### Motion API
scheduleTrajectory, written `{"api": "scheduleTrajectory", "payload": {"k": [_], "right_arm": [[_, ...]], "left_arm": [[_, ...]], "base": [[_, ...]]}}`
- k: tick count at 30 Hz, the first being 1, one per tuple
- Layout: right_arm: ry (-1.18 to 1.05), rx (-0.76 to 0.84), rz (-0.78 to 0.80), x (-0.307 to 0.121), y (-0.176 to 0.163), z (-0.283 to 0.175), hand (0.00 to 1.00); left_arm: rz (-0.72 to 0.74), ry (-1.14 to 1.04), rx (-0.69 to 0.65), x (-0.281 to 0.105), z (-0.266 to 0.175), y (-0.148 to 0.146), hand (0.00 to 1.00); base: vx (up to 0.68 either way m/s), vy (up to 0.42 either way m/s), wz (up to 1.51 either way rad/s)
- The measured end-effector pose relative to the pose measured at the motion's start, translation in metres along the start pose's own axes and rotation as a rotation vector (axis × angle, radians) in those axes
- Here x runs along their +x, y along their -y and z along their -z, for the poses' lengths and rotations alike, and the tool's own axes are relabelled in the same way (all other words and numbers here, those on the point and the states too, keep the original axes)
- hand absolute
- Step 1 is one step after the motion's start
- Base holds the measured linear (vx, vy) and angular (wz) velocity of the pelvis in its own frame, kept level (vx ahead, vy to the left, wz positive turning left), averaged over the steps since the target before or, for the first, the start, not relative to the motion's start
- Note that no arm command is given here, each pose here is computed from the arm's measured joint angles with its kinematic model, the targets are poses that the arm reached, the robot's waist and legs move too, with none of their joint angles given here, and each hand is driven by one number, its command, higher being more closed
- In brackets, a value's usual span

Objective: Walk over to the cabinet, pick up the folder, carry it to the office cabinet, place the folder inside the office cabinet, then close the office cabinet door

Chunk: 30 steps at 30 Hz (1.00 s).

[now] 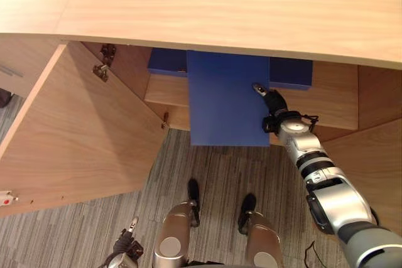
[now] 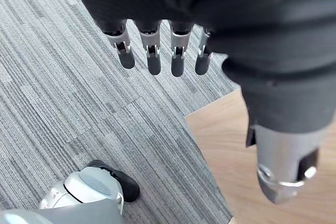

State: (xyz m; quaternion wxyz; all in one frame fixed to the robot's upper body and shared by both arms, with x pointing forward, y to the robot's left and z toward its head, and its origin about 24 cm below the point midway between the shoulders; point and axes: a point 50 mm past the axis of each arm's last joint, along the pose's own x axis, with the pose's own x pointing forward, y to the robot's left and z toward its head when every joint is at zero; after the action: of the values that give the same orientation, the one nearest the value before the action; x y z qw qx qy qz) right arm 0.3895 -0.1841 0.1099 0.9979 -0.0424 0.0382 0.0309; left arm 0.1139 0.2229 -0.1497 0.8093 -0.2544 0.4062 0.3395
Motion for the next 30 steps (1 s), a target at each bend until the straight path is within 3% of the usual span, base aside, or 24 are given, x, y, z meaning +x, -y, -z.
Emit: {"api": "scheduleTrajectory", "payload": {"k": [4, 7, 12, 16, 20, 30], "right_arm": [[0.028, 0.166, -0.03, -0.003, -0.012, 0.001, 1.0], [0.073, 0.482, 0.016, -0.003, -0.012, -0.006, 1.0], [0.373, 1.145, 0.071, -0.009, -0.006, -0.063, 1.0], [0.554, 1.477, 0.173, -0.013, 0.009, -0.09, 1.0], [0.666, 1.624, 0.27, -0.019, 0.027, -0.109, 1.0], [0.573, 1.71, 0.166, -0.003, 0.008, -0.18, 1.0]], "left_arm": [[0.006, -0.016, -0.021, -0.001, 0.006, 0.005, 0.0], [0.02, -0.009, -0.037, -0.002, 0.006, 0.011, 0.0], [0.019, 0.076, -0.105, -0.002, -0.014, 0.022, 0.0], [-0.002, 0.118, -0.153, -0.002, -0.026, 0.027, 0.0], [-0.007, 0.107, -0.176, -0.002, -0.023, 0.029, 0.0], [0.019, 0.134, -0.169, -0.003, -0.033, 0.036, 0.0]], "base": [[0.06, -0.047, -0.08], [0.1, -0.074, -0.1], [0.0, -0.099, 0.09], [-0.12, -0.063, 0.14], [-0.13, 0.005, 0.18], [-0.12, 0.021, 0.08]]}}
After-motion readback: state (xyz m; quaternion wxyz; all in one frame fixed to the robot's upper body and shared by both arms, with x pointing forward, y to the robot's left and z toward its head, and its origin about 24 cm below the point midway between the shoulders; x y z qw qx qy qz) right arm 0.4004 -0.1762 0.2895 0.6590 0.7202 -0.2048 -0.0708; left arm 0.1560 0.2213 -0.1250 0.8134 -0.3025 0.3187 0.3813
